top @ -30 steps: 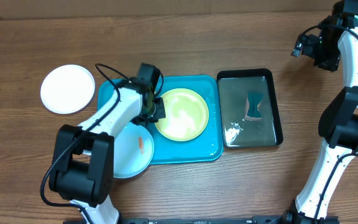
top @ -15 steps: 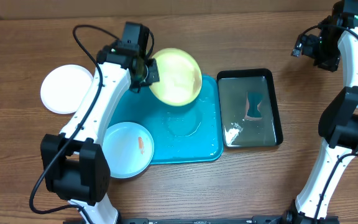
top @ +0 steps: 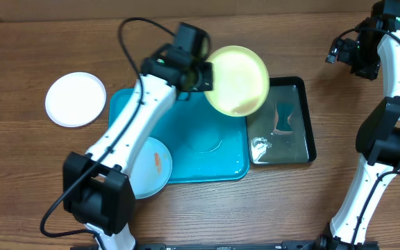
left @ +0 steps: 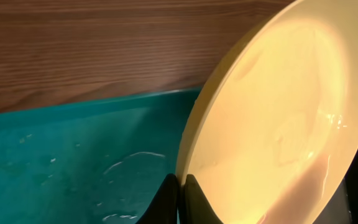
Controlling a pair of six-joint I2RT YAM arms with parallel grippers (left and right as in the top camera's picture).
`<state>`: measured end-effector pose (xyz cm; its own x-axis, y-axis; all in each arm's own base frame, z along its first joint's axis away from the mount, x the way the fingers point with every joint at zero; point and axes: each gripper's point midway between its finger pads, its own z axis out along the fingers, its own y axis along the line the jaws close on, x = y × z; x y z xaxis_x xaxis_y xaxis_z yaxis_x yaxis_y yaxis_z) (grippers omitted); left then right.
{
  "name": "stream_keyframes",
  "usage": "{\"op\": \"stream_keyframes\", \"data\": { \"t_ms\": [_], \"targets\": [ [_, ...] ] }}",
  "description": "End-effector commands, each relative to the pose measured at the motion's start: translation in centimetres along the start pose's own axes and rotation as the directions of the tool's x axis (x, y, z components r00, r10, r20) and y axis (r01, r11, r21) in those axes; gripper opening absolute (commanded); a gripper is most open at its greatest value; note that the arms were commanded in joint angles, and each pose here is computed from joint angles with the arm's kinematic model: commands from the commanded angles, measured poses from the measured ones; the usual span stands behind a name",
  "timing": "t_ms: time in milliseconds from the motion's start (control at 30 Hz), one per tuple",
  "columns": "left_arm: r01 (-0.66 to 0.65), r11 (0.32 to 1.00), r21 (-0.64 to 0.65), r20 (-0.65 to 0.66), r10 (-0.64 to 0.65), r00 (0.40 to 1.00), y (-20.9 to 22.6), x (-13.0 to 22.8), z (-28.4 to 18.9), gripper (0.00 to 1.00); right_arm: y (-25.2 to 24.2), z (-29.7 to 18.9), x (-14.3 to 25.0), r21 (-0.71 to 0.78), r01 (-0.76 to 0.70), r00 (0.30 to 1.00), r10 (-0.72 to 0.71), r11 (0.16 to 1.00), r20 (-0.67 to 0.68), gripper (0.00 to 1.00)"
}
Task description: Clean dirty plates on tray and stack at the side
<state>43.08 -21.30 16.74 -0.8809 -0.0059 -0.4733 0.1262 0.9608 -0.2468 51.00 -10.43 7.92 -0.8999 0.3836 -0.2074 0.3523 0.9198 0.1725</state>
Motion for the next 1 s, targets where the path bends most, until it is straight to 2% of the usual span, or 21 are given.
{"op": "stream_keyframes", "data": {
  "t_ms": [0,233,333,500,667,700,800,967],
  "targets": [
    [-0.067,0.997,-0.021,0.055,0.069,0.996,-3.2,-0.1,-0.2,0.04,0.1,-1.7,-1.1,-0.007,-0.003,0.999,0.003,1.000,0.051,1.00],
    [-0.174,0.973,-0.152,0.156,0.197,0.968,-6.9,0.6,-0.8,0.04,0.1,-1.7,-1.1,-0.007,-0.003,0.999,0.003,1.000,0.051,1.00],
    [-0.243,0.940,-0.238,0.210,0.294,0.933,-8.3,0.6,-1.5,0.04,0.1,-1.7,-1.1,-0.007,-0.003,0.999,0.003,1.000,0.051,1.00],
    [-0.313,0.824,-0.473,0.288,0.480,0.828,-9.8,0.0,-4.2,0.04,0.1,-1.7,-1.1,-0.007,-0.003,0.999,0.003,1.000,0.051,1.00],
    [-0.298,0.657,-0.693,0.313,0.646,0.696,-11.8,-0.4,-8.4,0.04,0.1,-1.7,-1.1,-0.007,-0.003,0.999,0.003,1.000,0.051,1.00],
    [-0.272,0.598,-0.754,0.313,0.691,0.651,-12.8,-0.2,-10.2,0.04,0.1,-1.7,-1.1,-0.007,-0.003,0.999,0.003,1.000,0.051,1.00],
    [-0.229,0.551,-0.802,0.325,0.725,0.607,-14.3,0.1,-12.2,0.04,0.1,-1.7,-1.1,-0.007,-0.003,0.999,0.003,1.000,0.051,1.00],
    [-0.206,0.548,-0.811,0.355,0.740,0.571,-16.2,0.3,-13.7,0.04,0.1,-1.7,-1.1,-0.007,-0.003,0.999,0.003,1.000,0.051,1.00]
  ]
}}
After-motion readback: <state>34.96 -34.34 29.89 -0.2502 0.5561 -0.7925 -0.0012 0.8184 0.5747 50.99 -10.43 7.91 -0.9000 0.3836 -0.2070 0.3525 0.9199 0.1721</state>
